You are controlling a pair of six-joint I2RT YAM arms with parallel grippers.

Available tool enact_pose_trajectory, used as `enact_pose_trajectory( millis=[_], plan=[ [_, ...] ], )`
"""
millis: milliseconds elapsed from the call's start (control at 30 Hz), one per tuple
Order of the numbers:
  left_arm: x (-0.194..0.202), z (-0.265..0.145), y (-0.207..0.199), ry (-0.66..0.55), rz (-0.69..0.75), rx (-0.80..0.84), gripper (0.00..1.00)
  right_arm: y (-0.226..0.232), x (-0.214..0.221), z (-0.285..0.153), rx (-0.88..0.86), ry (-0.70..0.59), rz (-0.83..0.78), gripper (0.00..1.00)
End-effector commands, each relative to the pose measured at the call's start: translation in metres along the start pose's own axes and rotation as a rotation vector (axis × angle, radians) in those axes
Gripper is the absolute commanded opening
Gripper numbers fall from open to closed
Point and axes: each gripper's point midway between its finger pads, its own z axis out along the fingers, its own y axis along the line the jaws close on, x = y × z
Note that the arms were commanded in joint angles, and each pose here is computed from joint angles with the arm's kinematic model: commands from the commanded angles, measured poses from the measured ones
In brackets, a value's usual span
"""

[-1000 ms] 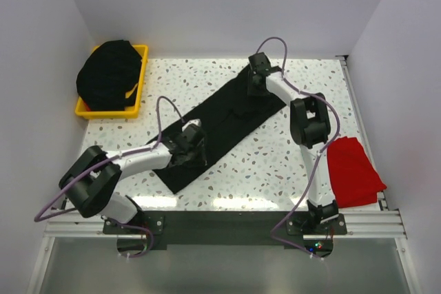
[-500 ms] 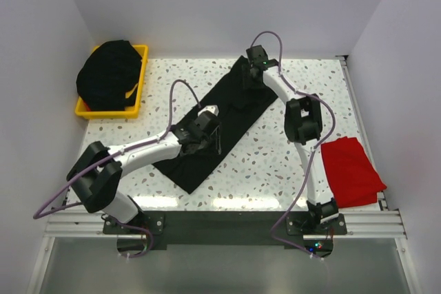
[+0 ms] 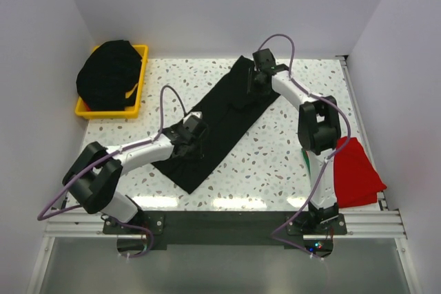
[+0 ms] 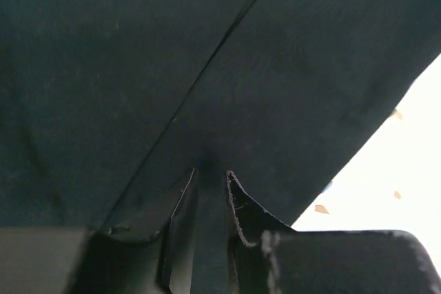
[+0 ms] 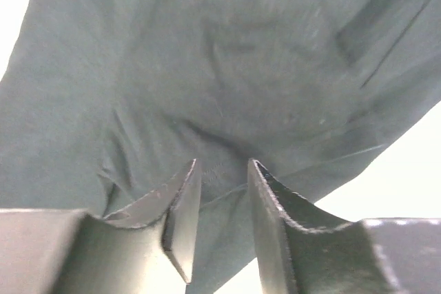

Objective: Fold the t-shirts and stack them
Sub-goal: Fold the tshirt

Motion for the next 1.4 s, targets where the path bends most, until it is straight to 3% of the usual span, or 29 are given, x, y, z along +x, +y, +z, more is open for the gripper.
enact_pose_trajectory(
  millis=[0, 133, 433, 733, 1000, 1133, 1367],
  plan=[
    [0.007, 0.005, 0.005, -0.002, 0.028, -0.001, 0.24, 0.010, 0.016, 0.012, -0.045, 0.025, 0.042, 0.36],
    [0.023, 0.008, 0.003, 0.027, 0.042, 0.013, 0.23, 0.003, 0.038, 0.024, -0.023, 0.074, 0.037, 0.30],
    [0.056, 0.012, -0.026, 0.104, 0.051, 0.098, 0.20, -0.025, 0.066, 0.039, 0.082, 0.140, -0.001, 0.30],
    [0.055, 0.011, -0.089, 0.152, 0.045, 0.258, 0.20, -0.055, 0.032, 0.077, 0.169, 0.138, -0.041, 0.30],
    [0.055, 0.025, -0.144, 0.226, -0.007, 0.373, 0.22, -0.049, -0.017, 0.097, 0.125, 0.032, -0.118, 0.32],
    [0.039, 0.020, -0.175, 0.226, -0.005, 0.458, 0.23, -0.041, -0.029, 0.092, 0.090, 0.004, -0.131, 0.34],
    [0.008, -0.003, -0.181, 0.142, 0.034, 0.485, 0.30, -0.024, -0.066, 0.046, 0.027, -0.082, -0.123, 0.43]
  ],
)
